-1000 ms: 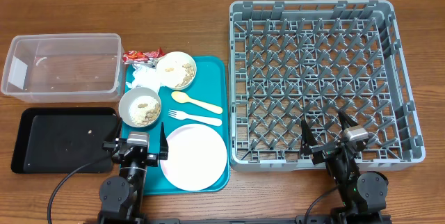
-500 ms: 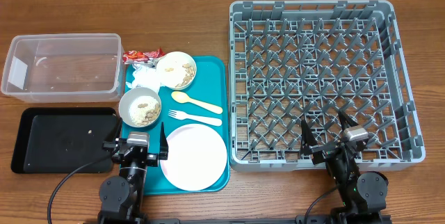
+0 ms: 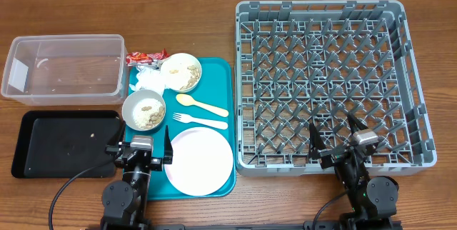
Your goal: Sort waste into correct bins and load items into the dishwasher rack
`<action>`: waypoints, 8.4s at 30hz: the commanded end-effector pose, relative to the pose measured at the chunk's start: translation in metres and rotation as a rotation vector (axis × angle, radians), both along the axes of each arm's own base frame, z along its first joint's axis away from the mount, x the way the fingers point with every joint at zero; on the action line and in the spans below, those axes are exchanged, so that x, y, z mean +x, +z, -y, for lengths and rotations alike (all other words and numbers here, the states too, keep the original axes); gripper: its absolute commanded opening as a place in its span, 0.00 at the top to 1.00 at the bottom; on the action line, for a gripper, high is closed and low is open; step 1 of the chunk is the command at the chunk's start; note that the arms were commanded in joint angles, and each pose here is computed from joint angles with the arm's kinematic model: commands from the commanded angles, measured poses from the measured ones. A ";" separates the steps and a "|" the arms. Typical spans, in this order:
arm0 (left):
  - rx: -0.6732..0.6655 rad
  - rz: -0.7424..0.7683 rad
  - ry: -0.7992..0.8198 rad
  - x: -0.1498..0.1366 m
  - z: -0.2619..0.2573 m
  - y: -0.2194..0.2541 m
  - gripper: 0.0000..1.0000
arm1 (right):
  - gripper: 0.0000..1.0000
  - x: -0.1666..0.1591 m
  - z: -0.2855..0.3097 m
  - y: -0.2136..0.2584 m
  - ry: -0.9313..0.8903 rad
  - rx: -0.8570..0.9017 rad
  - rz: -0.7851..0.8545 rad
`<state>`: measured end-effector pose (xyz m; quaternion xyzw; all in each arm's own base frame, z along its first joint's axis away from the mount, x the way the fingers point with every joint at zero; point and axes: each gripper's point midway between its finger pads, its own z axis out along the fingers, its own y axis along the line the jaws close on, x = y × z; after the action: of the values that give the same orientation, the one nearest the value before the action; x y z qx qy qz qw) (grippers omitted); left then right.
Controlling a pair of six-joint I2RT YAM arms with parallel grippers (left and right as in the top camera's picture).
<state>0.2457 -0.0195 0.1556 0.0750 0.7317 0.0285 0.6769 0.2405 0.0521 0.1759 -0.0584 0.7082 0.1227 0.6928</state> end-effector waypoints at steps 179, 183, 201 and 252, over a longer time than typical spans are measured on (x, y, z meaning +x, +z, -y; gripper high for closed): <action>-0.530 -0.741 -1.379 -0.046 0.234 0.224 0.73 | 0.53 -0.088 -0.155 0.228 1.318 0.086 -0.350; -0.534 -0.754 -1.373 -0.046 0.234 0.222 0.00 | 0.58 -0.078 -0.153 0.221 1.243 0.073 -0.388; -0.257 -0.990 -0.502 0.012 0.144 0.100 0.00 | 0.61 -0.030 -0.096 0.177 0.563 0.016 -0.615; -0.267 -1.063 -0.355 0.007 0.125 0.086 0.00 | 0.17 0.005 0.060 0.019 -0.601 0.130 -1.320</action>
<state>0.2465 -0.1580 0.2424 0.1514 0.9339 -0.2477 0.2087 0.2357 -0.0114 0.1526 0.2760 0.9581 -0.0564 0.0514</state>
